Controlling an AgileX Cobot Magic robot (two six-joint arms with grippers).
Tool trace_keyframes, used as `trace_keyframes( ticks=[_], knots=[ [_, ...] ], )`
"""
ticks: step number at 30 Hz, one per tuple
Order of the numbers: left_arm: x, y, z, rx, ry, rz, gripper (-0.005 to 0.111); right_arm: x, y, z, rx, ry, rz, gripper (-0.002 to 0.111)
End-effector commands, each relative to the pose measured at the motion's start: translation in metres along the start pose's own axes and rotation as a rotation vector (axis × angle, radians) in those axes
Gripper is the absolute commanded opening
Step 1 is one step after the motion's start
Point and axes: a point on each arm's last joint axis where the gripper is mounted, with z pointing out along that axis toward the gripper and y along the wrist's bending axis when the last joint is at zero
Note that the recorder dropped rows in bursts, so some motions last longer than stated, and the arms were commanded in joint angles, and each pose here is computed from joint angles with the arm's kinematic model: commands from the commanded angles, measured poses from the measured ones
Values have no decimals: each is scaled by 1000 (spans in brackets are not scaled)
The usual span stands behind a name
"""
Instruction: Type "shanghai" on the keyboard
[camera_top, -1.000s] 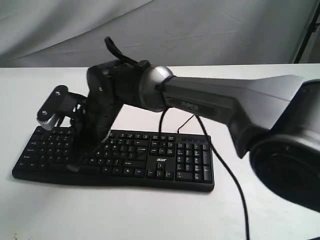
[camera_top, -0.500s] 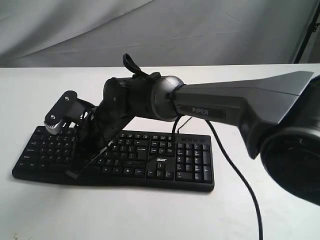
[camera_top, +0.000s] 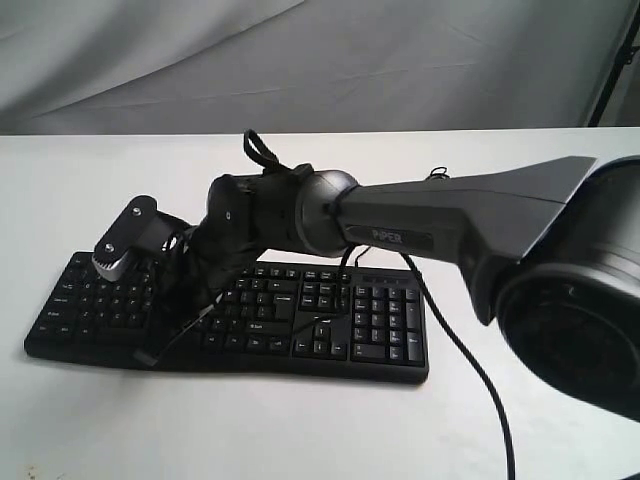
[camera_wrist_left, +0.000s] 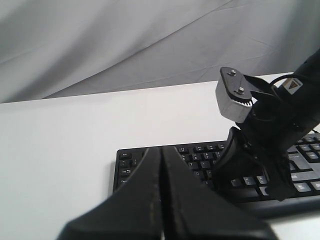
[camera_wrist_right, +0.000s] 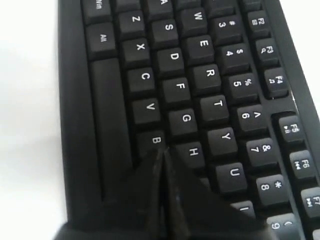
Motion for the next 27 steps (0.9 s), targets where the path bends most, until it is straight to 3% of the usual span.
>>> trace_keyframes(
  ticks=[1,17,27],
  knots=[
    [1,0,0,4,-4,1,0,2,-1,3,4,-4,0,0],
    [1,0,0,4,-4,1,0,6,-1,9,2,6,5,0],
    [1,0,0,4,-4,1,0,-27,-9,-14,46,-64,-64,0]
  ],
)
